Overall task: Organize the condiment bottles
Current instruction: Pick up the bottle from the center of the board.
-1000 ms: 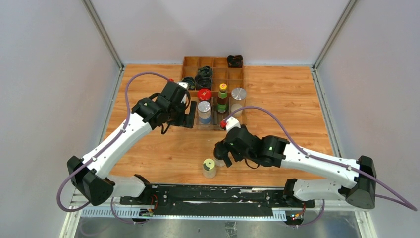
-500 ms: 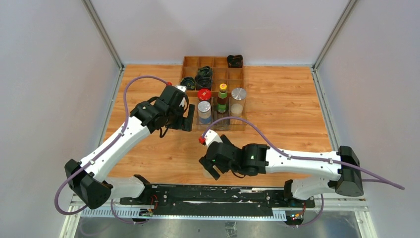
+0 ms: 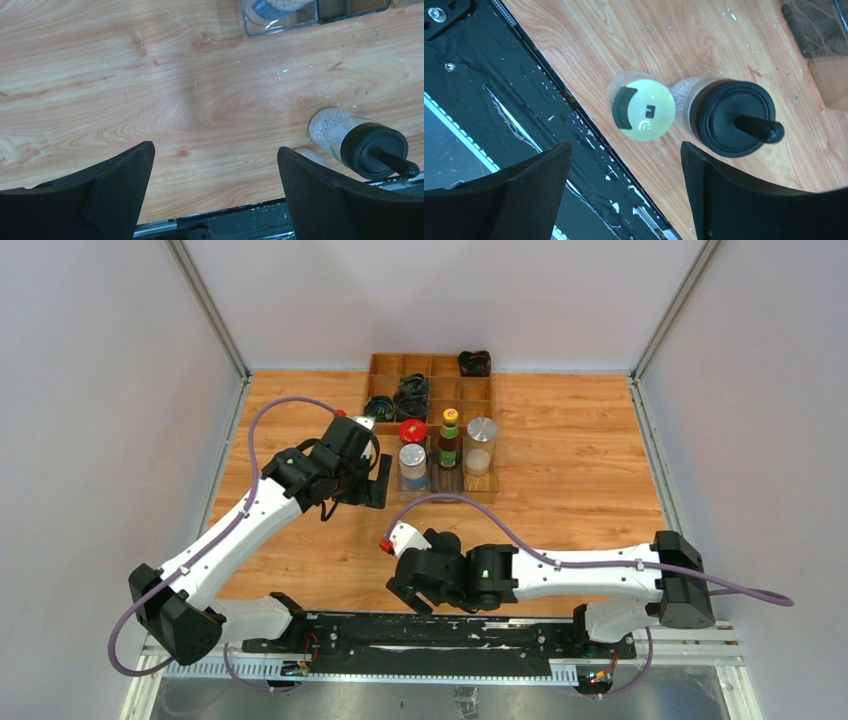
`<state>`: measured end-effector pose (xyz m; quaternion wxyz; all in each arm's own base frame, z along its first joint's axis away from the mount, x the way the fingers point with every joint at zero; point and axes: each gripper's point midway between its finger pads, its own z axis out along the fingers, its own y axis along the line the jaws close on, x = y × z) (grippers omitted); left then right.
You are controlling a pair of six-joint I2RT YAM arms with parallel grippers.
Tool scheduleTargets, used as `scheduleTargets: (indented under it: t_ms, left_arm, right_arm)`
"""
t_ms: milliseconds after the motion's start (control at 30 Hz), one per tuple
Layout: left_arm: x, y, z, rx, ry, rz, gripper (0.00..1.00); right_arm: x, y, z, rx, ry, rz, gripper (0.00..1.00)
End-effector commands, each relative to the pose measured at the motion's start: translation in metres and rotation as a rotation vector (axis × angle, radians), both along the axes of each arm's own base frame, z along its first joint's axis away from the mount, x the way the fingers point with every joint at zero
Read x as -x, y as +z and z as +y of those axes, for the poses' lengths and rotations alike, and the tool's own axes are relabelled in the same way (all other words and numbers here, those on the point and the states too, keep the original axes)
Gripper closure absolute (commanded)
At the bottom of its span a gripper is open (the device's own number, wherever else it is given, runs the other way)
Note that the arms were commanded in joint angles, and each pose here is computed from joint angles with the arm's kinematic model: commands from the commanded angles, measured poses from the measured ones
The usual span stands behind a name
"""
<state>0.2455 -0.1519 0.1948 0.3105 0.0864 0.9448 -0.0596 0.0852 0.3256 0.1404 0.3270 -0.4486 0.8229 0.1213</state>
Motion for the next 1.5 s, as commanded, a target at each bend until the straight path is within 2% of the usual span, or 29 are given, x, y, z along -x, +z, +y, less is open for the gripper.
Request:
scheduleTargets:
  t_ms: [0,133,233,733,1033,1200,1467]
  left_arm:
    - [0.004,0.002,0.002,0.014,0.007,-0.013,0.00]
    - [0.005,0.002,0.003,0.013,0.008,-0.014,0.00]
    - [0.006,0.002,0.003,0.014,0.008,-0.015,0.00]
    - [0.004,0.003,0.000,0.022,0.007,-0.009,0.00]
    - [0.003,0.005,-0.001,0.025,0.002,-0.012,0.00]
    - [0.000,0.008,-0.001,0.018,0.006,-0.022,0.00]
    - [-0.014,0.031,0.018,-0.011,0.104,-0.123,0.00]
  right_arm:
    - [0.003,0.010,0.023,-0.020,0.049,-0.018,0.14]
    - [0.000,0.009,0.035,-0.003,0.068,-0.034,0.15]
    - [-0.002,0.009,0.041,0.000,0.069,-0.044,0.19]
    - [-0.032,0.008,0.030,-0.042,-0.090,-0.079,0.21]
    - [-0.042,0.025,0.021,-0.200,-0.153,0.012,0.22]
    - [-0.039,0.027,0.021,-0.206,-0.124,0.030,0.22]
    - [-0.026,0.013,0.017,-0.166,-0.083,0.092,0.24]
